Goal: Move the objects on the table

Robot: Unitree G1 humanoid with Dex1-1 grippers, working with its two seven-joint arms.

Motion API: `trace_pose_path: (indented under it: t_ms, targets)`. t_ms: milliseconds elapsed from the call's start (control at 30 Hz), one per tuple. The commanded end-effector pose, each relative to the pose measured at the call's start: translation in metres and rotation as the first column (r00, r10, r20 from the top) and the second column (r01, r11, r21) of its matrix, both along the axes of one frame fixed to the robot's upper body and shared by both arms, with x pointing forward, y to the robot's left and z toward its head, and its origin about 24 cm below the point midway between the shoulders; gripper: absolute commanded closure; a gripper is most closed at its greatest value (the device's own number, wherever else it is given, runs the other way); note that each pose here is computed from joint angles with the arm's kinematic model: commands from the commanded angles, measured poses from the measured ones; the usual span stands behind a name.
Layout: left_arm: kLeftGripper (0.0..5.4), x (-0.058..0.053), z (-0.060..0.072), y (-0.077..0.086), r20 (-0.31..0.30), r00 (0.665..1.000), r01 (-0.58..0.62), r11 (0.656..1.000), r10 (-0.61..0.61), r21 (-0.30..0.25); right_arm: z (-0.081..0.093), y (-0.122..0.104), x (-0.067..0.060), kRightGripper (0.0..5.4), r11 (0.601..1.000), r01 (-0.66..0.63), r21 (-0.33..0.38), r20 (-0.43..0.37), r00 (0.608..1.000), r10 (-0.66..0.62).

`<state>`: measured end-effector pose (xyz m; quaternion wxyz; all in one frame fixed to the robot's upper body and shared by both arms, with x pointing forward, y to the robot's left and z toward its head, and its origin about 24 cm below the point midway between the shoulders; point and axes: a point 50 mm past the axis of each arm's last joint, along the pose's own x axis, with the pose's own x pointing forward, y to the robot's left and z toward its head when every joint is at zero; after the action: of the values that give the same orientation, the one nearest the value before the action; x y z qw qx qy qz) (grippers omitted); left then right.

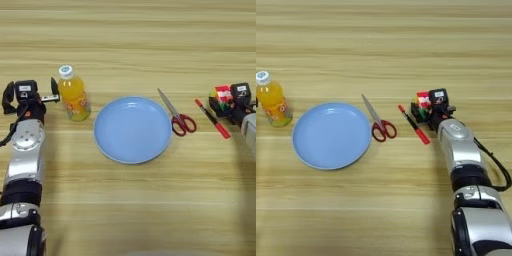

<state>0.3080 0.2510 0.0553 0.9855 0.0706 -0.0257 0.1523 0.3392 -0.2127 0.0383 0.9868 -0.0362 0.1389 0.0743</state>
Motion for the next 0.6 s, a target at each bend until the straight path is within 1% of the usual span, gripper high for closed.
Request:
trace_pose_path:
  t_ms: [33,100,200,267,433,600]
  targets:
    - [0.00,0.001,0.003,0.001,0.004,1.000,0.003,1.000,-0.003,0.019,0.005,0.002,0.004,1.90,1.000,0.000,0.018,0.004,1.000,0.000]
    - [0.00,0.001,0.003,0.001,0.005,1.000,0.003,1.000,-0.003,0.019,0.005,0.002,0.004,2.06,1.000,0.001,0.020,0.005,1.000,-0.001]
    - [0.00,0.001,0.003,0.001,0.005,1.000,0.004,1.000,-0.004,0.019,0.005,0.002,0.004,2.06,1.000,0.005,0.021,0.011,1.000,-0.006]
    - [0.00,0.001,0.003,0.001,0.005,1.000,0.004,1.000,-0.004,0.019,0.008,0.002,0.005,2.06,1.000,0.009,0.016,0.031,0.999,-0.009]
    - [0.00,0.001,0.003,0.001,0.005,1.000,0.004,1.000,-0.004,0.020,0.023,0.005,0.005,2.06,1.000,0.003,0.004,0.109,0.994,-0.004]
    - [0.00,0.001,0.003,0.001,0.005,1.000,0.003,1.000,-0.003,0.020,0.038,0.020,0.000,2.06,0.999,-0.044,0.000,0.175,0.984,0.044]
